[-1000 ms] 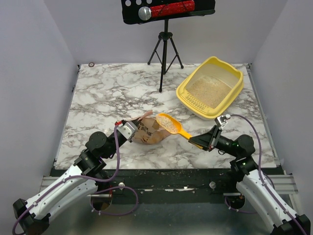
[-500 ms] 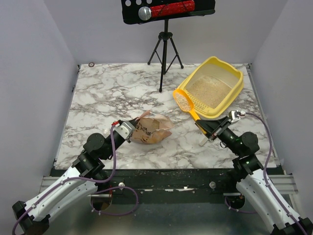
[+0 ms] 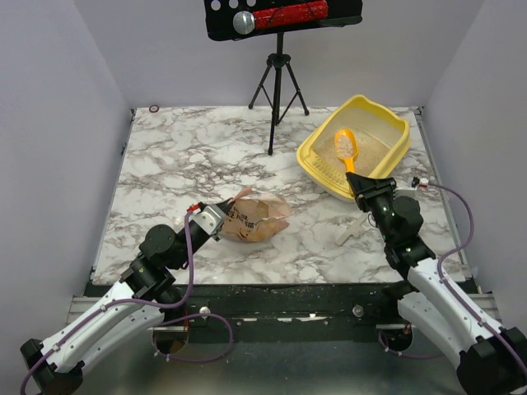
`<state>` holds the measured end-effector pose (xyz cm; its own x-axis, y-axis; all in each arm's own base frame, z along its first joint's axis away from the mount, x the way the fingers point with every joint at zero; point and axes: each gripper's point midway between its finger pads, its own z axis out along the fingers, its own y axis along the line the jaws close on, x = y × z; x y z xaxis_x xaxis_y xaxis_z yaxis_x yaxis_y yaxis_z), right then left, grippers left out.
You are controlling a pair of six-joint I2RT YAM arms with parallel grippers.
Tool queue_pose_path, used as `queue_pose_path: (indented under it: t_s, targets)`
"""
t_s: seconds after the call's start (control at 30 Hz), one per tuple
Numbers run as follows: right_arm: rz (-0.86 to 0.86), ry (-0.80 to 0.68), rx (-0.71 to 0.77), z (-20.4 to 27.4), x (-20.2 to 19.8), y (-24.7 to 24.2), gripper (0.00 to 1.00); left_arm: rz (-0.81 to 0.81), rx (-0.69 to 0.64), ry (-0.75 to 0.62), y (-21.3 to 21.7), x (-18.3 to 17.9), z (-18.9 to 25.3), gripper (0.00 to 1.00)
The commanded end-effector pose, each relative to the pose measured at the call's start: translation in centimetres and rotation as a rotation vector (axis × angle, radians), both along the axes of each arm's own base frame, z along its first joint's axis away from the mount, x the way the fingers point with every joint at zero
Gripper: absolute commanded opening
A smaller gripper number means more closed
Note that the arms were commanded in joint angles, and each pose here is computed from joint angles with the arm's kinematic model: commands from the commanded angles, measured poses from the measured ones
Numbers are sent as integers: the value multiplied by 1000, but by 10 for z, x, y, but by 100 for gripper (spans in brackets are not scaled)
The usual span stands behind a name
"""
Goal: Fill the litter box with clean litter
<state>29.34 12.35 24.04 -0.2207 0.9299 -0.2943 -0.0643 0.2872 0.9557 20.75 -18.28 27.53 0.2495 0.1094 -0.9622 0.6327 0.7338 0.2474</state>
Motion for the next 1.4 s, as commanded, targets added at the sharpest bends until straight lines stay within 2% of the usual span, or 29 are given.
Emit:
queue_pose_path:
  t_s: [0.0, 0.17, 0.23, 0.5, 0.7, 0.83, 0.93, 1.13, 1.37]
  targets:
    - [-208, 48, -190, 5, 35, -34, 0, 20, -139, -112, 9, -5, 53, 0]
    - [-306, 128, -433, 4, 51, -58, 0, 30, -127, -104, 10, -3, 50, 0]
    - [-313, 203, -532, -4, 57, -68, 0, 34, -128, -104, 10, -3, 51, 0]
    - [-99, 385, -910, -29, 79, -68, 0, 39, -130, -100, 12, -3, 53, 0]
    - [92, 426, -1108, -27, 100, -56, 0, 44, -122, -92, 12, -1, 52, 0]
    - [217, 510, -1246, -29, 102, -58, 0, 42, -119, -89, 11, -1, 51, 0]
    - [213, 556, -1336, -24, 101, -72, 0, 42, -118, -89, 11, -1, 51, 0]
    - [187, 568, -1400, -1, 96, -79, 0, 36, -118, -86, 10, -1, 50, 0]
    - [357, 343, -1273, 47, 60, -27, 0, 34, -117, -87, 10, -2, 50, 0]
